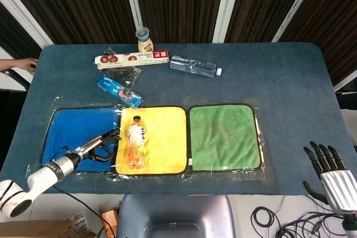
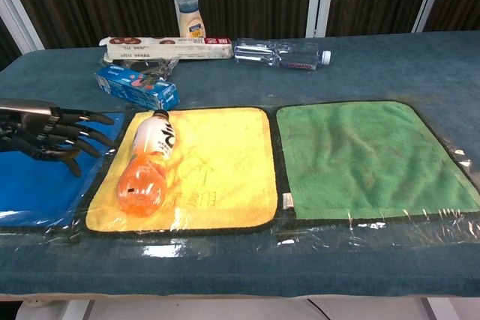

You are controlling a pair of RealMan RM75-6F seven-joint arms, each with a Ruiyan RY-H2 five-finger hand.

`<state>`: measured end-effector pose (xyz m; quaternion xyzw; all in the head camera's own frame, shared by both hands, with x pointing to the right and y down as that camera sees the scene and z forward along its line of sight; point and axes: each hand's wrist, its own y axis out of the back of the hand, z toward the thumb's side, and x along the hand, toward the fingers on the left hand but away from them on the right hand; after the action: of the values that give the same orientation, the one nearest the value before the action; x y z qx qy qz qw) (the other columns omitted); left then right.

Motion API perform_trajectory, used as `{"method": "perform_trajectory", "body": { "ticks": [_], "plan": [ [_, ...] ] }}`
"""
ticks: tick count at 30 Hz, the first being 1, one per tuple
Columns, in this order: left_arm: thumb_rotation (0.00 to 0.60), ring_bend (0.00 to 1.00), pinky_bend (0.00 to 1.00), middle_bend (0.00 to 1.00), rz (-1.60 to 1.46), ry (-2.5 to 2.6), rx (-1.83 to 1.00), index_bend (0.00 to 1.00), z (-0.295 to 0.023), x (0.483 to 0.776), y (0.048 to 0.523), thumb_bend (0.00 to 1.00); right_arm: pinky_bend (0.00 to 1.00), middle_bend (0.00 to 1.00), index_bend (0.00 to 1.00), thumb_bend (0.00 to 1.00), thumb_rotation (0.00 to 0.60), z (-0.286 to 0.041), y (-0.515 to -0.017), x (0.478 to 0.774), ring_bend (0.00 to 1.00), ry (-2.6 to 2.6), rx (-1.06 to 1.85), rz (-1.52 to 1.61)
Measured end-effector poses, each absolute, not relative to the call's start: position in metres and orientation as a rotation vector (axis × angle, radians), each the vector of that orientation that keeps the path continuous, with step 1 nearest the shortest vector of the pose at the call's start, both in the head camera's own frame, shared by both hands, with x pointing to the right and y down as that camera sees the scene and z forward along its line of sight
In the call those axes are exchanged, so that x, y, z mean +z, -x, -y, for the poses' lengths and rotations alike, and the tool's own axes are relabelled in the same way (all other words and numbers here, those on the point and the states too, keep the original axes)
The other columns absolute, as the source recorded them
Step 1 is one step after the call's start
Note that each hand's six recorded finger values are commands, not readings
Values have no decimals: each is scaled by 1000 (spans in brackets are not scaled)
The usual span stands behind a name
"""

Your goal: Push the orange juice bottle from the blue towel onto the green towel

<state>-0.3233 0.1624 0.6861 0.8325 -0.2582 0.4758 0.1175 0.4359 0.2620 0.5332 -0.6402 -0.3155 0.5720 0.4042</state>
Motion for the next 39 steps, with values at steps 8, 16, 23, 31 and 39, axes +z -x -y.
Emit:
{"method": "perform_trajectory", "body": {
  "ticks": [8,16,23,31,39],
  "plan": [
    [600,173,350,163,699,-2465,1333,0,-165,683,302,519,0,0,0,227,600,-262,-435,534,0,1619,1444,793],
    [600,171,350,163,664,-2491,1262,0,-165,685,278,527,0,0,0,226,600,-262,-435,533,0,1620,1440,798],
    [600,169,345,163,652,-2513,1219,0,-163,688,264,529,0,0,0,227,600,-262,-436,532,0,1620,1439,799],
    [600,151,283,163,669,-2509,1152,0,-163,693,252,546,0,0,0,227,600,-262,-436,532,0,1621,1439,796],
    [600,140,282,162,698,-2467,1023,0,-157,699,236,547,0,0,0,227,600,-261,-437,532,0,1622,1439,800]
  ]
}}
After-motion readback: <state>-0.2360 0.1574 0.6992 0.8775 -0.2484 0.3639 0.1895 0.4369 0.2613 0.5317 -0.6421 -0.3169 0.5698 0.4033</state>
